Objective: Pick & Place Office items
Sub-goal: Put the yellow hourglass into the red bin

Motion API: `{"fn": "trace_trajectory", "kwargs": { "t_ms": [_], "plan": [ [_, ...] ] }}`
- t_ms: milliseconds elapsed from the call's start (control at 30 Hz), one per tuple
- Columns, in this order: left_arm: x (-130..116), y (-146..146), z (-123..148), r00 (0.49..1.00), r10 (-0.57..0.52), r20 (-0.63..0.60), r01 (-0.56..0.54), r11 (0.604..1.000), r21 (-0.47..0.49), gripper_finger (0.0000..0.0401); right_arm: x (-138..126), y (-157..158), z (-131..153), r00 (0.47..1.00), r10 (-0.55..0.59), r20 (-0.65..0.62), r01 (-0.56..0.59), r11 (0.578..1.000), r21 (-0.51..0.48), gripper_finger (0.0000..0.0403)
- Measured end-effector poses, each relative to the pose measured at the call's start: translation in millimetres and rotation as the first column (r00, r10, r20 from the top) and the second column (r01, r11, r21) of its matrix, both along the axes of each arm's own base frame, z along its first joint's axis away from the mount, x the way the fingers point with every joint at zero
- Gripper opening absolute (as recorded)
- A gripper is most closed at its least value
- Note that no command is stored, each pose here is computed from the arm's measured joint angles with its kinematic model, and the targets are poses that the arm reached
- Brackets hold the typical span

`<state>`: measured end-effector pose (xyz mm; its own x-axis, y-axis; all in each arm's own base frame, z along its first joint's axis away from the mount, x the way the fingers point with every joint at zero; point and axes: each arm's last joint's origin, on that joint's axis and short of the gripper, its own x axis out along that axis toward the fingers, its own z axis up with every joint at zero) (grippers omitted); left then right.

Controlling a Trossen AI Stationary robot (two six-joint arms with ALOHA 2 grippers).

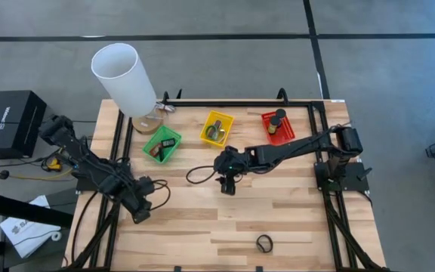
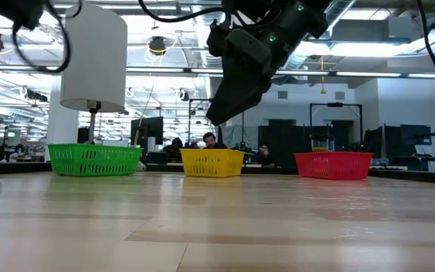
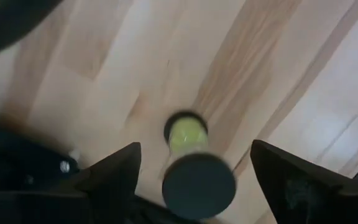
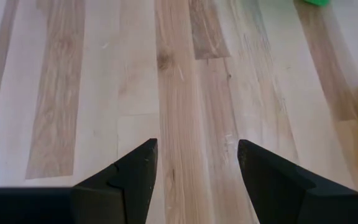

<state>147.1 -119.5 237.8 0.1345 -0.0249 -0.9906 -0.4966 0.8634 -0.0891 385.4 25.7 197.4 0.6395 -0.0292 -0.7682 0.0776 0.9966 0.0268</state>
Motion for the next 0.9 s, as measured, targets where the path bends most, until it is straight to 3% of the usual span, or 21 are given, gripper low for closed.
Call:
{"fn": "trace_trajectory", "kwargs": {
  "t_ms": [333,633,900],
  "plan": [
    [-7.2,2.5,-21.8,0.996,0.013,-0.088,-0.015,1.0,-0.027,0.0325,0.1,-0.9,-0.2,1.0,-0.002,-0.001,0.002,1.0,-0.001,0.0214],
    [-8.2,0.3,-22.6,0.99,0.029,-0.135,-0.042,0.995,-0.092,0.0325,0.0,-1.2,-0.2,1.0,0.001,-0.002,-0.001,1.0,-0.004,0.0214],
    [-14.1,2.3,-36.2,0.986,0.037,-0.16,-0.049,0.997,-0.068,0.0326,-0.2,-0.9,-0.2,1.0,0.004,-0.004,-0.004,1.0,-0.006,0.0214]
  ]
}}
